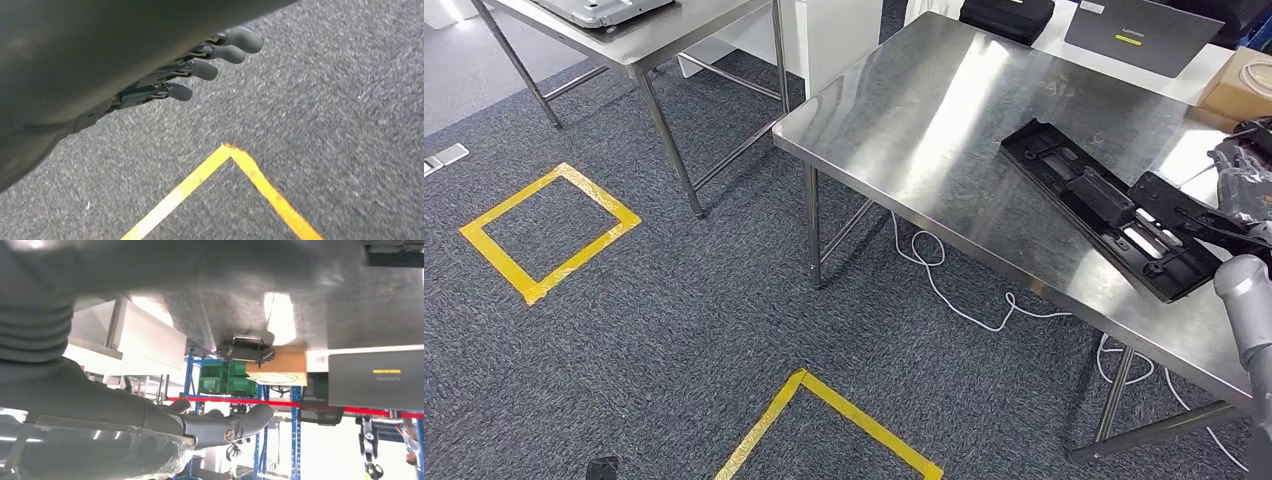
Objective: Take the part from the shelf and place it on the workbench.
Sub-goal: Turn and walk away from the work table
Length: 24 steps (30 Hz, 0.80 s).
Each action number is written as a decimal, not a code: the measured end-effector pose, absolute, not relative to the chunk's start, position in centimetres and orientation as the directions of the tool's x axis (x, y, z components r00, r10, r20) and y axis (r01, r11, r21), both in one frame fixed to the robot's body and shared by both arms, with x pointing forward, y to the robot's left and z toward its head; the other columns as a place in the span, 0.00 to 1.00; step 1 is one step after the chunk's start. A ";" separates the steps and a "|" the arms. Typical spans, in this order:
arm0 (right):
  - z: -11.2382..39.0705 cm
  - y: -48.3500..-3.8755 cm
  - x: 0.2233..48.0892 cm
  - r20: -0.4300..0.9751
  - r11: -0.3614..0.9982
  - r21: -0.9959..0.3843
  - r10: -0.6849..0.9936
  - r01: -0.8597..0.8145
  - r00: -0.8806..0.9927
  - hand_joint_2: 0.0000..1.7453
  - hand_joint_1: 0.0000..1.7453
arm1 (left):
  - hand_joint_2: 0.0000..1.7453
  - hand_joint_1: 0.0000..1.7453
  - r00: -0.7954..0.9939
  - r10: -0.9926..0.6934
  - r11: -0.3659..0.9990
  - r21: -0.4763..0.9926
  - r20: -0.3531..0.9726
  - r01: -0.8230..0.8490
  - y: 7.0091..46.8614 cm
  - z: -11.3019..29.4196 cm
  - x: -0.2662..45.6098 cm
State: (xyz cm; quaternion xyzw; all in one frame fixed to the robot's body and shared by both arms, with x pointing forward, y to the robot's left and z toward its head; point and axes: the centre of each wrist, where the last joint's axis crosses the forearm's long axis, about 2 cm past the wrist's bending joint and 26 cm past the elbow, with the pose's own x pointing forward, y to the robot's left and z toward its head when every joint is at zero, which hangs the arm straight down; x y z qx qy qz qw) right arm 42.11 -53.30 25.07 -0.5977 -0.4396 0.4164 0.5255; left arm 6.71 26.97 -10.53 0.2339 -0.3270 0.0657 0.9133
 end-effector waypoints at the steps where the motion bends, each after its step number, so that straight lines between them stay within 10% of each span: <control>1: 25.0 -53.1 42.2 -0.032 -0.059 -0.994 0.964 0.094 0.264 0.50 0.00 | 0.00 0.00 0.777 -0.031 0.881 0.384 0.629 -0.275 27.0 -10.5 6.7; 3: 25.0 -52.9 42.3 -0.034 -0.061 -0.993 0.966 0.097 0.258 0.00 0.00 | 0.00 0.00 0.776 -0.029 0.880 0.385 0.630 -0.279 27.0 -10.5 6.6; 11: 24.8 -52.1 42.6 -0.041 -0.067 -0.993 0.967 0.092 0.253 0.00 0.00 | 0.00 0.00 0.774 -0.025 0.875 0.388 0.632 -0.289 27.3 -10.6 6.6; 14: 24.8 -52.0 42.6 -0.041 -0.066 -0.994 0.967 0.092 0.252 0.75 0.00 | 0.00 0.00 0.774 -0.024 0.875 0.388 0.632 -0.289 27.3 -10.6 6.6; 15: 24.8 -52.0 42.7 -0.041 -0.066 -0.994 0.967 0.091 0.253 0.75 0.00 | 0.00 0.00 0.774 -0.025 0.875 0.388 0.632 -0.289 27.3 -10.6 6.6; 18: 24.8 -52.0 42.7 -0.042 -0.067 -0.994 0.966 0.091 0.254 0.00 0.00 | 0.00 0.00 0.774 -0.026 0.876 0.388 0.632 -0.287 27.3 -10.6 6.6; 24: 24.7 -52.0 42.6 -0.036 -0.060 -0.994 0.967 0.090 0.252 0.00 0.00 | 0.00 0.00 0.776 -0.030 0.878 0.388 0.630 -0.281 27.3 -10.6 6.6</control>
